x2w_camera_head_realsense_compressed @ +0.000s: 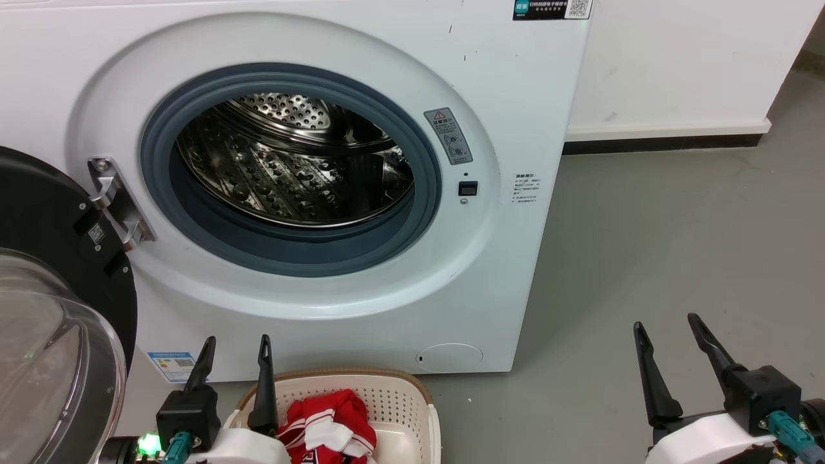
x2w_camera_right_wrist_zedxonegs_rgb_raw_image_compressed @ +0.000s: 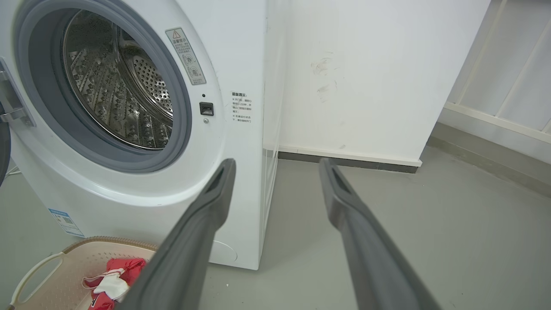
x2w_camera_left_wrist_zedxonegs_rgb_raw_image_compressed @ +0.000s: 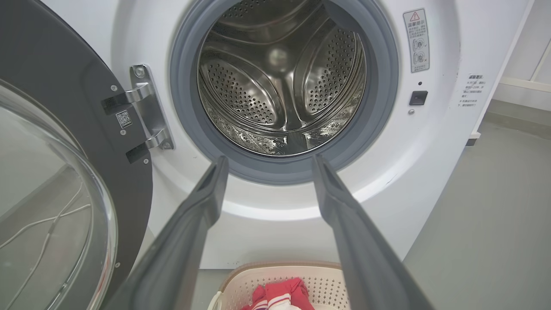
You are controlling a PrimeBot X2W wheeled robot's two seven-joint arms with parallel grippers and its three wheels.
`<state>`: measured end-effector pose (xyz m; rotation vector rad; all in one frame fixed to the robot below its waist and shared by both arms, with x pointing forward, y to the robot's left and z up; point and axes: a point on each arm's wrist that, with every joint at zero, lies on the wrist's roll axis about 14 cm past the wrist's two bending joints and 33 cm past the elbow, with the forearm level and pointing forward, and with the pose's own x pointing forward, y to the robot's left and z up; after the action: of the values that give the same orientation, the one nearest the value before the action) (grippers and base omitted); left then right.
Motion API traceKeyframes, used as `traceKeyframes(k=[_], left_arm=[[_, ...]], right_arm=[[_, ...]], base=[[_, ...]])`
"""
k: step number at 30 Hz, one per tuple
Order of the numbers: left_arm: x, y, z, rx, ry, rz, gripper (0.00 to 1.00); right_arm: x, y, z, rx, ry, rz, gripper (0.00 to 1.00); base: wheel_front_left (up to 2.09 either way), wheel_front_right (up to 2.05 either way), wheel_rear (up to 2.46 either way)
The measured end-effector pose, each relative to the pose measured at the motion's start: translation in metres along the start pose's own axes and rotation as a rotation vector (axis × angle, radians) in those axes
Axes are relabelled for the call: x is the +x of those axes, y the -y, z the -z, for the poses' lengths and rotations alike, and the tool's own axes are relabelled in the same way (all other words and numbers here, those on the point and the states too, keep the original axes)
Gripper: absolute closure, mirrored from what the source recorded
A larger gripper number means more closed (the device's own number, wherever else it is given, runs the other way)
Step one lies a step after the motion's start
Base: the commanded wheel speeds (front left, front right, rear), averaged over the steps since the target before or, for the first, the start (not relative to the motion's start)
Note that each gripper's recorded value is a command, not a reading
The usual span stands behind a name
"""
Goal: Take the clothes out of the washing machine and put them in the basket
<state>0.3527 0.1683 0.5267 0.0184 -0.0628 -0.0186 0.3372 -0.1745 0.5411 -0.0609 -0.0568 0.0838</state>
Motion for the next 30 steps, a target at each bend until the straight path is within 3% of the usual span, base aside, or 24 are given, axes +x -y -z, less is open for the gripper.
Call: traceKeyframes(k=[9, 10, 14, 21, 22, 30], left_arm=[[-0.001, -0.001, -0.003, -0.004, 0.008, -0.002, 0.00], [-0.001, -0.001, -0.002, -0.006, 0.007, -0.002, 1.00], [-0.007, 0.000, 0.012, -0.033, -0.040, -0.005, 1.00], [-0.006, -0.004, 0.021, -0.180, -0.084, -0.022, 1.00], [-0.005, -0.006, 0.023, -0.240, -0.096, -0.028, 1.00], [-0.001, -0.008, 0.029, -0.389, -0.125, -0.038, 1.00]], right_arm=[[0.001, -0.002, -0.001, 0.006, 0.003, -0.005, 0.00], [0.000, -0.002, 0.001, 0.007, 0.000, -0.006, 1.00], [-0.003, -0.004, 0.013, 0.036, -0.038, -0.009, 1.00], [-0.003, -0.003, 0.019, 0.199, -0.046, -0.002, 1.00], [-0.001, -0.002, 0.021, 0.263, -0.048, 0.001, 1.00], [0.004, 0.001, 0.023, 0.417, -0.045, 0.009, 1.00]], base=[[0.00, 0.00, 0.00], [0.00, 0.00, 0.00], [0.00, 0.00, 0.00], [0.00, 0.00, 0.00], [0.00, 0.00, 0.00], [0.00, 0.00, 0.00]])
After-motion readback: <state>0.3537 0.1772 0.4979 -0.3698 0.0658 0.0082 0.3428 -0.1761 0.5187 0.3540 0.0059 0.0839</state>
